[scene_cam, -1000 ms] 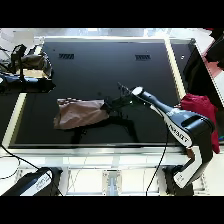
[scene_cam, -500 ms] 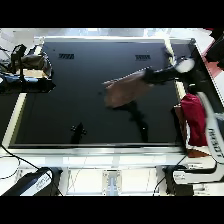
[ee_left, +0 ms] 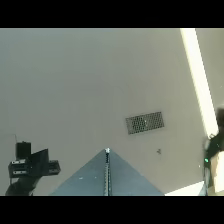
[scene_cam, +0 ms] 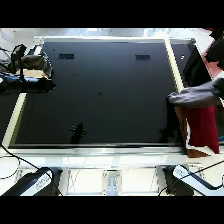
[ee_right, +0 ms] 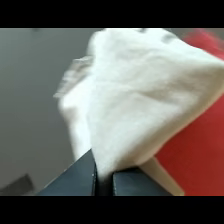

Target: Fold the shirts.

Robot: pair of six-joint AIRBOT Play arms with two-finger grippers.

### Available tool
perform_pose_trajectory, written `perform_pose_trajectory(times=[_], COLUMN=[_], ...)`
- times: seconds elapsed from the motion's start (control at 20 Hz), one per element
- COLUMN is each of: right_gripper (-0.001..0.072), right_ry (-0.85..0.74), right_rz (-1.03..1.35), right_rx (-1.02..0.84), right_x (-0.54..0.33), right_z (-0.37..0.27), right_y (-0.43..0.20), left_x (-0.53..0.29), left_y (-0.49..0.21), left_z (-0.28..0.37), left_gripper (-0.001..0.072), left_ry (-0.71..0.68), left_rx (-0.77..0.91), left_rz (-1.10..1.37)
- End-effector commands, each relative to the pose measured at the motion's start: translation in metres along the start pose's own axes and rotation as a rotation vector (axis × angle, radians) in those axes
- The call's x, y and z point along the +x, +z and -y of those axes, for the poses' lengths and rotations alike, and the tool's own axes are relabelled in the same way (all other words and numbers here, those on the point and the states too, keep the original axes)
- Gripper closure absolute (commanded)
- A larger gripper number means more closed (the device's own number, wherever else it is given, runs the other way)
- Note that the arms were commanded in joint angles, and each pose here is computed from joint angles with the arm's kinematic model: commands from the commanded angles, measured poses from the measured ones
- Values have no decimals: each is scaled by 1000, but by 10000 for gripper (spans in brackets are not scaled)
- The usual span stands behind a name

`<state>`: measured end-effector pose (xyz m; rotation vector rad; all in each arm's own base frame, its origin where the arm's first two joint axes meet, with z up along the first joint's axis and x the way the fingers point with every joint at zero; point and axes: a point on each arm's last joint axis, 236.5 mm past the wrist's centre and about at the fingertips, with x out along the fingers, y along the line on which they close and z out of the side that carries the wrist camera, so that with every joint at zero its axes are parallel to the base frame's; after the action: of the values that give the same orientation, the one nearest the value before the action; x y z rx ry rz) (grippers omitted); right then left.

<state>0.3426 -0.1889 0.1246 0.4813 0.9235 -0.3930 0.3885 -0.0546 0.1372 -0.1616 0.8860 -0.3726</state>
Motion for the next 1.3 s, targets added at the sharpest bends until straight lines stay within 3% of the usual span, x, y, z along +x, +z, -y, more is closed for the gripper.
perform_pose_trajectory(times=[0.0, 0.5, 0.6, 0.7, 0.85, 0.95, 1.1, 1.25], right_gripper=[697, 695, 623, 409, 384, 384, 384, 384], right_ry=[-112, -237, -235, -227, -206, -186, -86, 259], right_rz=[14, -68, -94, -123, -171, -91, 222, 545], right_rx=[106, 249, 257, 262, 296, 307, 237, 182], right_x=[-24, -12, -4, -5, -16, -41, -110, -189], right_z=[70, 146, 147, 144, 132, 119, 71, -30], right_y=[-35, -143, -153, -160, -167, -140, -59, 5], left_x=[0, 0, 0, 0, 0, 0, 0, 0], left_y=[0, 2, 2, 3, 3, 3, 2, 3], left_z=[2, 7, 8, 9, 9, 9, 9, 9], left_gripper=[697, 696, 697, 697, 696, 696, 697, 696], left_ry=[-7, -26, -30, -33, -33, -32, -33, -32], left_rx=[-8, -16, -17, -19, -19, -19, -19, -19], left_rz=[2, 9, 9, 11, 10, 10, 10, 11])
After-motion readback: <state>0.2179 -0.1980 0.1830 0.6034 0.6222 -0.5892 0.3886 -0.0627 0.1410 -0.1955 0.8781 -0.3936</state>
